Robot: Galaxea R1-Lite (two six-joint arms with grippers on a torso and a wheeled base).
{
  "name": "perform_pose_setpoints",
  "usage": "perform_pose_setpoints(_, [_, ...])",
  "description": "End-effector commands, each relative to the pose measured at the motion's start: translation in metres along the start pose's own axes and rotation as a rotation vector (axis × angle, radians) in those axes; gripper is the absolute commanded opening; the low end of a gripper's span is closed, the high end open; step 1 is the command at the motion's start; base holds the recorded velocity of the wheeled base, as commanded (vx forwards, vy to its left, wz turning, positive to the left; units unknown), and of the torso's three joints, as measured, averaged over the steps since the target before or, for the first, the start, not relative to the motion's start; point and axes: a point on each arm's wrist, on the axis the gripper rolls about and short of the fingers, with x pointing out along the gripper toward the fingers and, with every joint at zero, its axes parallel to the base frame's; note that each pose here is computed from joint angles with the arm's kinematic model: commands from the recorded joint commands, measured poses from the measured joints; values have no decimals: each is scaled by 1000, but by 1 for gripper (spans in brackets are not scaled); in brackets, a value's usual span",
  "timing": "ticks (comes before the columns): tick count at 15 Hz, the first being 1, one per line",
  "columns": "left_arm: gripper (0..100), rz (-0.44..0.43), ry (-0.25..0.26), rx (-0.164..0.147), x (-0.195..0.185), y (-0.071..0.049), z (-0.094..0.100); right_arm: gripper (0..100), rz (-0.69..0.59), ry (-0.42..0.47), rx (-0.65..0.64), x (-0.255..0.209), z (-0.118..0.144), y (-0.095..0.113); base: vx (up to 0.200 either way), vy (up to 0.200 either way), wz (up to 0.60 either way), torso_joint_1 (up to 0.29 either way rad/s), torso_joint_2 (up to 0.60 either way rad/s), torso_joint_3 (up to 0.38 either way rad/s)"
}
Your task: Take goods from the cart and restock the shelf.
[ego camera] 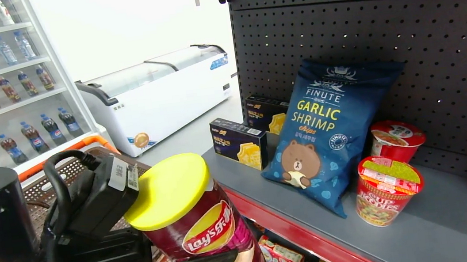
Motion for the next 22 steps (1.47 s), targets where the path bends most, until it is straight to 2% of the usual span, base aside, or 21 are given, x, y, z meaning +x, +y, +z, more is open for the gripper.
perform_pose_setpoints(1, [0, -13, 1, 3, 1, -3, 0, 100, 1, 0, 0, 0, 0, 0, 0, 0, 0, 0, 0, 0])
perform_pose_setpoints(6, [0, -16, 2, 5, 1, -3, 0, 100, 1, 0, 0, 0, 0, 0, 0, 0, 0, 0, 0, 0])
perform_pose_setpoints(22, [0, -16, 14, -2, 4, -2, -3, 100, 1, 0, 0, 0, 0, 0, 0, 0, -600, 1, 2, 4])
